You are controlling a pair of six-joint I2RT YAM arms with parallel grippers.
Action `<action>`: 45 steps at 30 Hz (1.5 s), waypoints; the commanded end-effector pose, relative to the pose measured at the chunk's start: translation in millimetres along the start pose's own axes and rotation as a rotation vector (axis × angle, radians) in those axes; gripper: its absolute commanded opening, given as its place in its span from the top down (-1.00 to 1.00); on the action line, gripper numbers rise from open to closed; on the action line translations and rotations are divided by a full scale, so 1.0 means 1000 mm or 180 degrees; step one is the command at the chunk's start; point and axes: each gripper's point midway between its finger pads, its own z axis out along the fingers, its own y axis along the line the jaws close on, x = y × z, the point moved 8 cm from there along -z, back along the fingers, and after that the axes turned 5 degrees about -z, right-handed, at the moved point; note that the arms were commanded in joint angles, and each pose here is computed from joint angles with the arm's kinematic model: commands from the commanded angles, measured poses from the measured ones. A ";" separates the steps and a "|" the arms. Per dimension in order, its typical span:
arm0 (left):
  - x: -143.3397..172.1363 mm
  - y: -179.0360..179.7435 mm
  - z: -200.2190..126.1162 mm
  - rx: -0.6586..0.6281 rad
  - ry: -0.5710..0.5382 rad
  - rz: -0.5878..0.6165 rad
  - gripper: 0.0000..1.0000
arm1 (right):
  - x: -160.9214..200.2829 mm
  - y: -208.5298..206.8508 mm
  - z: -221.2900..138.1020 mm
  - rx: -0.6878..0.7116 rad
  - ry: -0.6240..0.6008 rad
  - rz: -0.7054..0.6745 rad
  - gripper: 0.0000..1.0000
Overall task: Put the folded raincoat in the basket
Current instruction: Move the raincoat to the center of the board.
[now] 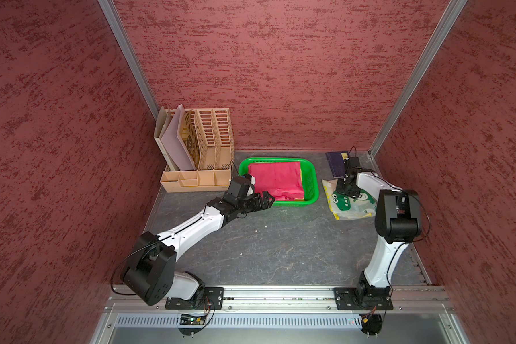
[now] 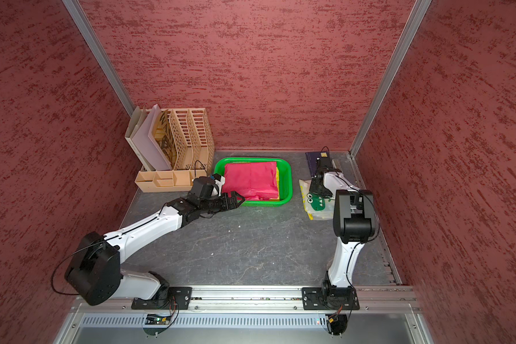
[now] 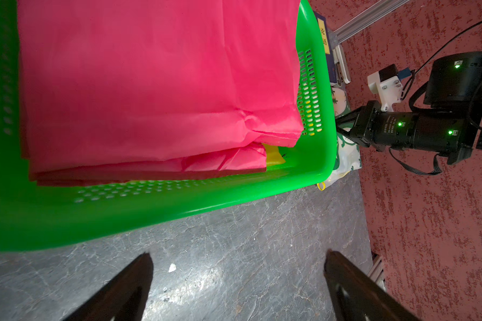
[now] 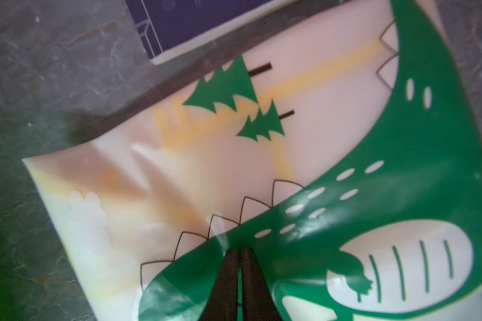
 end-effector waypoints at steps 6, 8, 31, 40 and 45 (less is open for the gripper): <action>0.006 0.000 -0.010 0.0060 -0.0025 0.0004 -0.99 | 0.042 -0.003 -0.007 -0.0197 0.0318 0.0168 0.82; 0.008 0.002 -0.011 0.0052 -0.0027 0.0000 -0.99 | 0.053 -0.003 -0.011 -0.0237 0.0341 0.0222 0.81; 0.035 0.011 -0.041 0.0056 -0.0079 -0.0047 -1.00 | 0.193 0.022 -0.089 -0.0535 0.0411 0.0296 0.74; 0.041 0.011 -0.055 0.0052 -0.0159 -0.0075 -0.99 | 0.197 0.028 -0.137 -0.0514 0.0283 -0.0108 0.63; 0.043 0.008 -0.057 0.0067 -0.0181 -0.0073 -0.99 | 0.181 0.024 -0.147 -0.0196 0.0193 -0.0082 0.80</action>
